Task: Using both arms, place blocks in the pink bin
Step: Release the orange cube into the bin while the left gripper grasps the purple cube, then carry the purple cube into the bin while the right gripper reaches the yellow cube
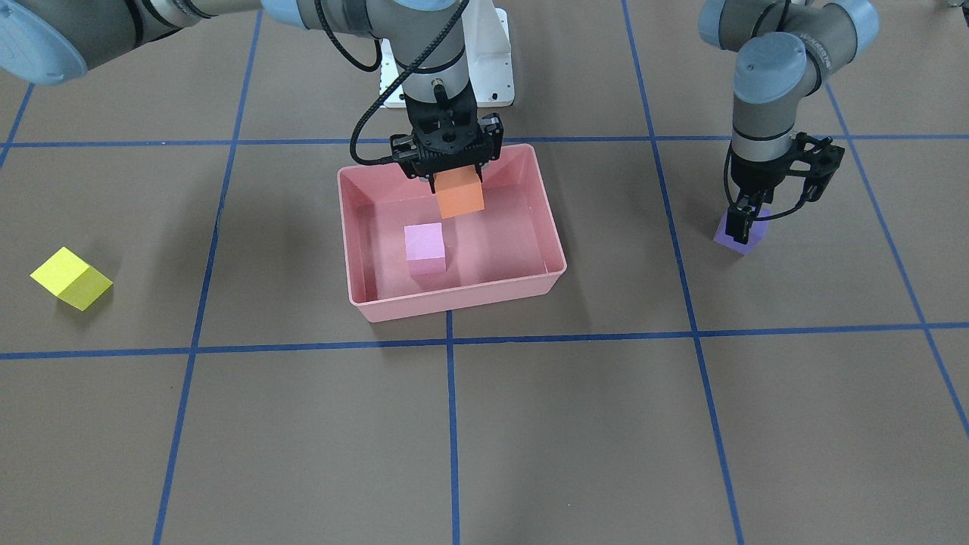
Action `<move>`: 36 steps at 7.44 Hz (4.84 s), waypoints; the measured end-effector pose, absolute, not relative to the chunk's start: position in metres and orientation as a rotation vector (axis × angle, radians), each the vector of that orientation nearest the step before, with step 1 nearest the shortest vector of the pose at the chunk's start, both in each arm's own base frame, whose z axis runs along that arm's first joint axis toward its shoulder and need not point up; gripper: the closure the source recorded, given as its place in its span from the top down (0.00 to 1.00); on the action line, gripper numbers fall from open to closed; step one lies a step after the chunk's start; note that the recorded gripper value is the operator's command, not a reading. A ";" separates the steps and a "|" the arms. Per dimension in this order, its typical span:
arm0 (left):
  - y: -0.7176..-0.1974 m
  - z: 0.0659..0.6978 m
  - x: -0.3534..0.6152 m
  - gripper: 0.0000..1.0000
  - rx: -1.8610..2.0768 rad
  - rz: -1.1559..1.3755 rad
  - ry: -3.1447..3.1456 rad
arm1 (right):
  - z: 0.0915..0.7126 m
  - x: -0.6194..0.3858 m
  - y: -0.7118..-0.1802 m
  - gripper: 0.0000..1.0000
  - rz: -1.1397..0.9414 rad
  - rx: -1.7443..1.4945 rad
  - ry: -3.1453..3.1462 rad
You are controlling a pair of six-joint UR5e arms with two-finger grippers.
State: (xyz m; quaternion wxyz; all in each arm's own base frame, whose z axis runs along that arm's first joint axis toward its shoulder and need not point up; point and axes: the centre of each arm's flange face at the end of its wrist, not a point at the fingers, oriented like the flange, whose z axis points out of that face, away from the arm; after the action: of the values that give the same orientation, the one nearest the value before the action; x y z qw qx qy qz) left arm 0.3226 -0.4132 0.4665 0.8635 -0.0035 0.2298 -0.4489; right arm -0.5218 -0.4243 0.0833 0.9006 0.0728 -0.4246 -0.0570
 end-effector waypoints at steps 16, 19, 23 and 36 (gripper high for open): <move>-0.392 0.492 0.356 0.24 -0.017 -0.976 0.444 | 0.096 -0.548 -0.412 1.00 -0.136 0.149 -0.843; -0.392 0.492 0.355 0.00 0.004 -0.979 0.442 | 0.090 -0.549 -0.411 1.00 -0.094 0.149 -0.888; -0.405 0.436 0.309 0.00 0.064 -0.961 0.485 | 0.082 -0.535 -0.417 1.00 -0.072 0.161 -0.909; -0.358 0.103 0.494 0.00 0.075 -0.439 0.699 | 0.386 -0.204 -0.553 1.00 -0.436 0.192 -0.624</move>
State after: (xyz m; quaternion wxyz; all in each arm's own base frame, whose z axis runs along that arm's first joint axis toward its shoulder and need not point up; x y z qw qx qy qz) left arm 0.4944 -0.3576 0.1025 0.9153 0.0363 0.3396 -0.2135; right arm -0.2040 -0.5533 0.3863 0.9240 0.0934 -0.3040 -0.2124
